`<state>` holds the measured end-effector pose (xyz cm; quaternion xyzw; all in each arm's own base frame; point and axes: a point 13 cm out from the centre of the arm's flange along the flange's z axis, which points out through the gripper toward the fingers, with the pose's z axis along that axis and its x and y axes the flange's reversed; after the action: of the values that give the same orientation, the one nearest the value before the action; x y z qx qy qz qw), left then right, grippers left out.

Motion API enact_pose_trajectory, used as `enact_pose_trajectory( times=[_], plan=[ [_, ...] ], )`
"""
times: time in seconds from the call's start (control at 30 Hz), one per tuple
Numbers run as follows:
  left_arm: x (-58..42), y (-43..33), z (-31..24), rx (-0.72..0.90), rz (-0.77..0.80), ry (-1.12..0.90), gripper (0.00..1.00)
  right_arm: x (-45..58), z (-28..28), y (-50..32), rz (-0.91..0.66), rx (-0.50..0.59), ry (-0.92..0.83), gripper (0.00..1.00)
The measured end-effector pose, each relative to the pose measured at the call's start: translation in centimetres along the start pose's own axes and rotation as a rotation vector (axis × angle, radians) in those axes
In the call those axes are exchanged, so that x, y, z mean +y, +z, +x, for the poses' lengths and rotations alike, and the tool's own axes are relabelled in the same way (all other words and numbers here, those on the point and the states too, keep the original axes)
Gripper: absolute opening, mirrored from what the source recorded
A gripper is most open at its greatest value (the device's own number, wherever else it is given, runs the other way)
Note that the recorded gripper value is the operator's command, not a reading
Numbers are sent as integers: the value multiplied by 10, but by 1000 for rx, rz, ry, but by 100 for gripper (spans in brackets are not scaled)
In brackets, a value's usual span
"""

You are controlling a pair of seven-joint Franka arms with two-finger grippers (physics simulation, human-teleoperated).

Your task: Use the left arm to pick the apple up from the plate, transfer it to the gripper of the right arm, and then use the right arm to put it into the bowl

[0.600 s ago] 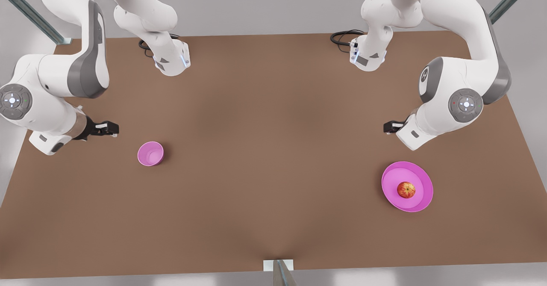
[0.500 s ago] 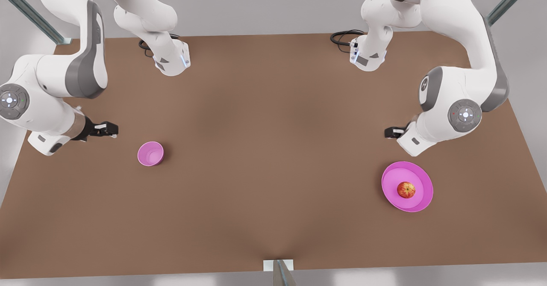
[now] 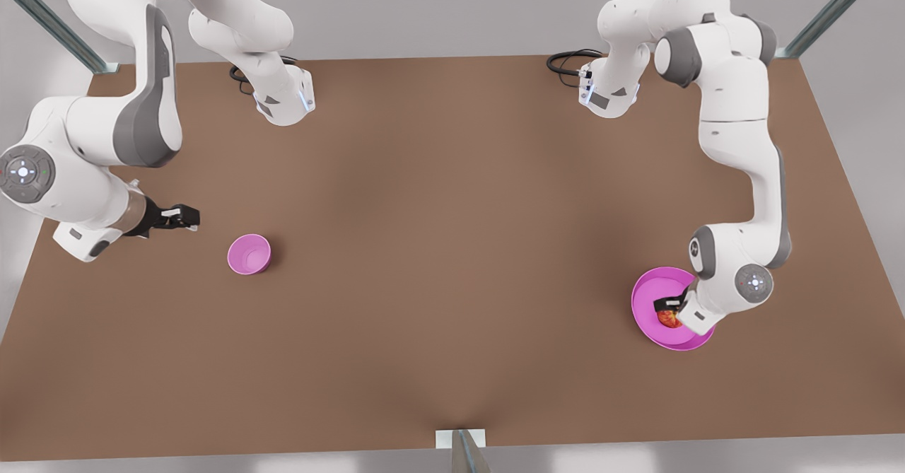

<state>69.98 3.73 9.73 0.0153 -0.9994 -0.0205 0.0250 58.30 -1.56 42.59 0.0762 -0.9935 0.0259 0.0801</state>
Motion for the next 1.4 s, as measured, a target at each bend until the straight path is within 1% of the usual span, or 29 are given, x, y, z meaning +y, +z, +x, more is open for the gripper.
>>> enact_pose_trajectory(
  times=[0.17,0.77,0.8,0.83,0.87,0.9,0.93,1.13,1.17,1.2,1.33,1.4],
  plan=[
    [2,17,-10,-43,-1,16,100,0,0,2,1,2,-3,100],
    [9,59,-3,-31,-4,42,100,-2,2,8,-3,13,-7,100],
    [9,60,-3,-29,-3,43,96,-2,2,9,-3,15,-8,100],
    [9,61,-2,-27,-3,43,88,-1,2,9,-4,17,-8,100],
    [9,62,-1,-26,-3,44,82,-1,2,10,-4,18,-8,100],
    [8,62,-1,-26,-3,44,81,-1,2,11,-4,19,-9,100],
    [7,62,-1,-27,-2,45,80,-1,2,11,-4,19,-9,100],
    [4,58,-3,-33,2,46,80,-1,2,11,-4,19,-10,100],
    [4,57,-3,-34,2,46,79,-1,2,11,-4,19,-10,100],
    [5,53,-5,-40,1,46,76,-1,2,11,-4,19,-10,100],
    [4,25,-14,-81,4,43,76,-1,2,10,-4,18,-11,100],
    [-20,-11,-21,-128,30,56,76,0,1,9,-6,15,-13,100]
  ],
)
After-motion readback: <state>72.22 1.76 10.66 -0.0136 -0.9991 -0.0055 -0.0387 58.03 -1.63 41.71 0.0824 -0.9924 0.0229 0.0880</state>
